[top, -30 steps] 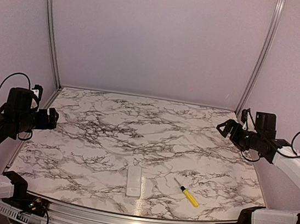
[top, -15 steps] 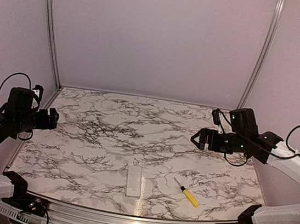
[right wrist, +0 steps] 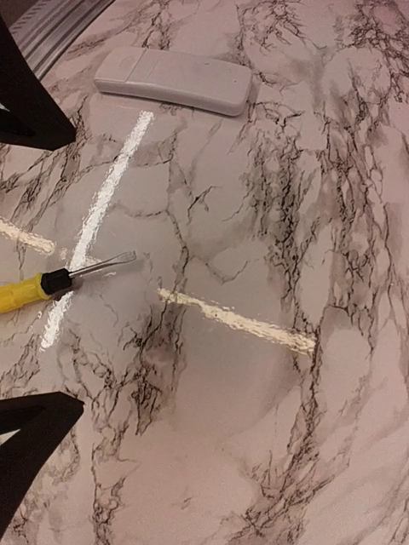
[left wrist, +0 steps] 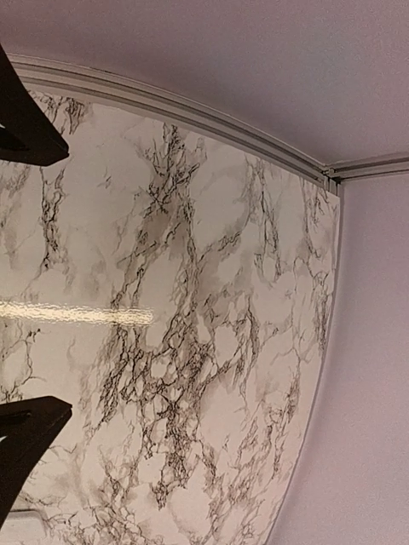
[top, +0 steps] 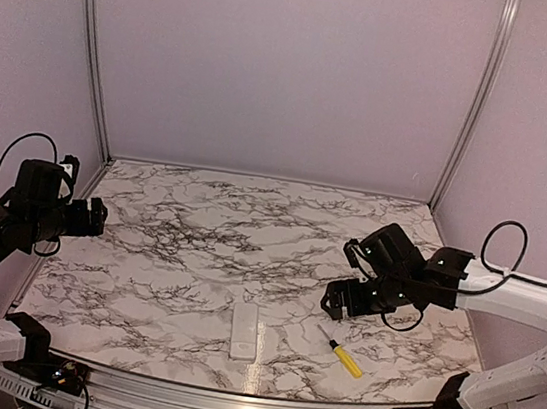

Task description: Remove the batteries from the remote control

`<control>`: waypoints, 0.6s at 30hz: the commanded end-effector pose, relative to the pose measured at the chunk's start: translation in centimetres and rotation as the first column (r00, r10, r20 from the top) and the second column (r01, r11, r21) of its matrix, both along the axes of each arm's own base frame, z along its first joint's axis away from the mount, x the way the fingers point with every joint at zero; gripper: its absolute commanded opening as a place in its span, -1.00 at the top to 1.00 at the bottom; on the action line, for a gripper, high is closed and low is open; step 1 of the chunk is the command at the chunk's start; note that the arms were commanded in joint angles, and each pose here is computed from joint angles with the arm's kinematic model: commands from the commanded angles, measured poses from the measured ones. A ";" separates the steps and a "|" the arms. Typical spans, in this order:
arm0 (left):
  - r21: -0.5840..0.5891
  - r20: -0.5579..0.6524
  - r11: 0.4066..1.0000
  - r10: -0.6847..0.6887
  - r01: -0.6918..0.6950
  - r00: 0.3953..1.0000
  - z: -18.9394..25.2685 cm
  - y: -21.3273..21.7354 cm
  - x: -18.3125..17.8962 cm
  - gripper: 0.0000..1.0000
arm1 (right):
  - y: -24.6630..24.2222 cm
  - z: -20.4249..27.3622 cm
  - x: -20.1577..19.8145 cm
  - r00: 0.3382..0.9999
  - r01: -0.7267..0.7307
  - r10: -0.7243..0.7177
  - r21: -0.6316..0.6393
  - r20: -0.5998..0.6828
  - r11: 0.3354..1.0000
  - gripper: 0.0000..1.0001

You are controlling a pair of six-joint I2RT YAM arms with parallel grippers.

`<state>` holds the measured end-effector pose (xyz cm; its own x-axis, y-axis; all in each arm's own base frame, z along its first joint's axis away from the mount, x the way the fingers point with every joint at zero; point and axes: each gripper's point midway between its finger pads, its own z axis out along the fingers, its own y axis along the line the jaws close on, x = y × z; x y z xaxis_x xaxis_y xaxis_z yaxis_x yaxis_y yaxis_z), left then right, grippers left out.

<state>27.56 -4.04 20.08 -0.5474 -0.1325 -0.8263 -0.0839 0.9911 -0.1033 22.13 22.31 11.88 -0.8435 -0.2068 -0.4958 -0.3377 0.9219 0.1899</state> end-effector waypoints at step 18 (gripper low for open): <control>-0.345 -0.177 0.892 -0.366 0.290 0.914 -4.1 -11.1 1.1 -0.98 | 4.8 -0.5 -0.7 0.997 -0.026 0.027 0.019 -0.069 0.999 -0.97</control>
